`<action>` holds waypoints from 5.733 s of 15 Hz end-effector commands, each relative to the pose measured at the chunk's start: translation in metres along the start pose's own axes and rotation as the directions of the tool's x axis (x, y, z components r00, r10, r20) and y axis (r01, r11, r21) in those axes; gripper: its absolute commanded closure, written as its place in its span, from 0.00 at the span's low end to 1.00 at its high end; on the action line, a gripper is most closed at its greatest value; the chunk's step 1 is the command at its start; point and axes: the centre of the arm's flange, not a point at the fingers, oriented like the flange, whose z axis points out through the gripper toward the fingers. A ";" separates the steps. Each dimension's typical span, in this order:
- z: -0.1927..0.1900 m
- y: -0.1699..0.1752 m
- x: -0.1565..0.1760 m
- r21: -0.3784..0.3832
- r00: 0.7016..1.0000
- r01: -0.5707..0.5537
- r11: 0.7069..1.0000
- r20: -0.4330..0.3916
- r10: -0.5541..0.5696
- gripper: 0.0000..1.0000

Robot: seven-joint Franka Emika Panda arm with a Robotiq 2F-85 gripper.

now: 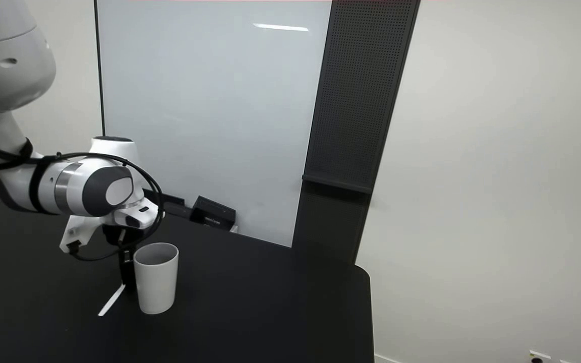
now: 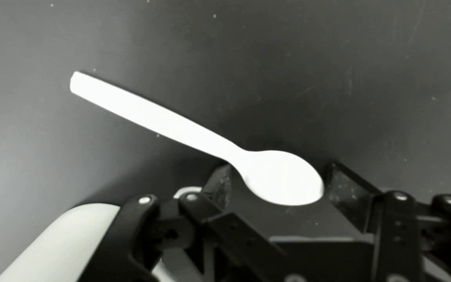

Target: Take the spoon and put it in the cup

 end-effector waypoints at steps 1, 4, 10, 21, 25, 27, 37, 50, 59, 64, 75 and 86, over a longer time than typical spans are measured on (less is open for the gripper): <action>0.005 -0.006 0.004 -0.019 0.998 -0.044 0.999 0.032 0.045 0.64; 0.002 -0.012 0.004 -0.029 0.998 -0.052 0.998 0.036 0.053 0.85; -0.004 -0.020 0.003 -0.071 0.998 -0.053 0.996 0.040 0.055 0.97; -0.091 -0.071 -0.019 -0.020 0.996 0.012 1.000 -0.087 -0.014 0.97; -0.124 -0.071 -0.015 -0.017 0.979 0.032 0.999 -0.199 -0.035 0.97; -0.137 -0.069 -0.011 -0.026 0.965 0.042 0.999 -0.259 -0.047 0.97; -0.185 -0.038 0.005 -0.069 0.867 0.009 0.998 -0.497 -0.043 0.97; -0.195 0.031 0.010 -0.164 0.681 -0.131 0.978 -0.732 -0.032 0.97; -0.167 0.050 0.015 -0.031 0.649 -0.138 0.990 -0.758 0.067 0.97; -0.154 0.051 0.011 -0.011 0.663 -0.133 0.991 -0.745 0.080 0.97; -0.089 0.066 -0.007 -0.102 0.703 -0.121 0.987 -0.711 0.013 0.63; -0.125 0.057 -0.002 -0.075 0.739 -0.154 0.985 -0.671 0.064 0.01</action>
